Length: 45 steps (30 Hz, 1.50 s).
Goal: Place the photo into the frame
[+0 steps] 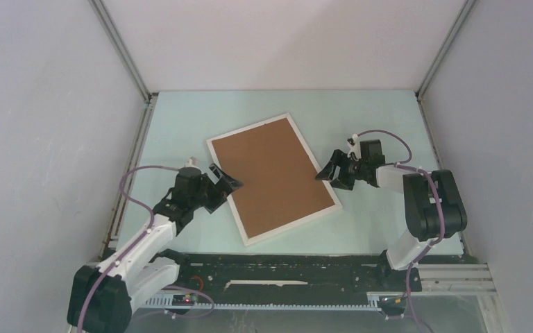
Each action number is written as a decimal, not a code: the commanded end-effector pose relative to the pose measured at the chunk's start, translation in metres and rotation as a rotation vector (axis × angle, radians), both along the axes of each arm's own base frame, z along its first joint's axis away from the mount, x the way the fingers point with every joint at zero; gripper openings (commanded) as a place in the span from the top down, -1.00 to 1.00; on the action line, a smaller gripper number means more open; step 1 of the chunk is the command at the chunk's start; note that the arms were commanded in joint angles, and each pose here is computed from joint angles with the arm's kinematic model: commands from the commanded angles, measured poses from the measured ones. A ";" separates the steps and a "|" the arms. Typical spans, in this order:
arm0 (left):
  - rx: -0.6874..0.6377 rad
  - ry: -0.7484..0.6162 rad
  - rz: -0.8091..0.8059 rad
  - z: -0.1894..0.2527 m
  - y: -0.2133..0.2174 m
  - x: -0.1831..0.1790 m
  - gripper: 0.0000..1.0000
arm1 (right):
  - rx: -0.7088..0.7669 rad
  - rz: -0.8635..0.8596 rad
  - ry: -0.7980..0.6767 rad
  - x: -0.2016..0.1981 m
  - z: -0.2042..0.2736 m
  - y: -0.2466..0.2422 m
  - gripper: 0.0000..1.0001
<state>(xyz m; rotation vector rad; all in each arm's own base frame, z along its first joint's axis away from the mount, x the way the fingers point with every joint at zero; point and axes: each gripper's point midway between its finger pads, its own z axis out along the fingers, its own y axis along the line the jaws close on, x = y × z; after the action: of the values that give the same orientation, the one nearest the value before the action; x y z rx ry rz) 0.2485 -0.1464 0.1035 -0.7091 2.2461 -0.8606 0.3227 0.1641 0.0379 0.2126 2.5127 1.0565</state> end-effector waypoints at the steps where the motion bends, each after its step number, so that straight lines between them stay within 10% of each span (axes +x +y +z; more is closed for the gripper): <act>1: -0.084 0.030 -0.015 0.002 -0.014 0.006 -1.00 | -0.005 0.036 0.107 -0.026 -0.016 0.006 -0.63; 16: -0.073 0.108 -0.070 -0.027 -0.034 0.014 -1.00 | -0.004 0.039 0.105 -0.026 -0.017 0.007 -0.62; 45: -0.457 -0.325 -0.211 0.139 -0.078 0.022 -0.89 | -0.078 0.039 0.053 -0.020 -0.003 0.012 -0.67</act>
<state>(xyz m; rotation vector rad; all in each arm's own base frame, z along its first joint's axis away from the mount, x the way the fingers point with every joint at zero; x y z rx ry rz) 0.2705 -0.1867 0.1400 -0.6806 2.1206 -1.1500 0.3257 0.1604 0.0373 0.2065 2.5264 0.9224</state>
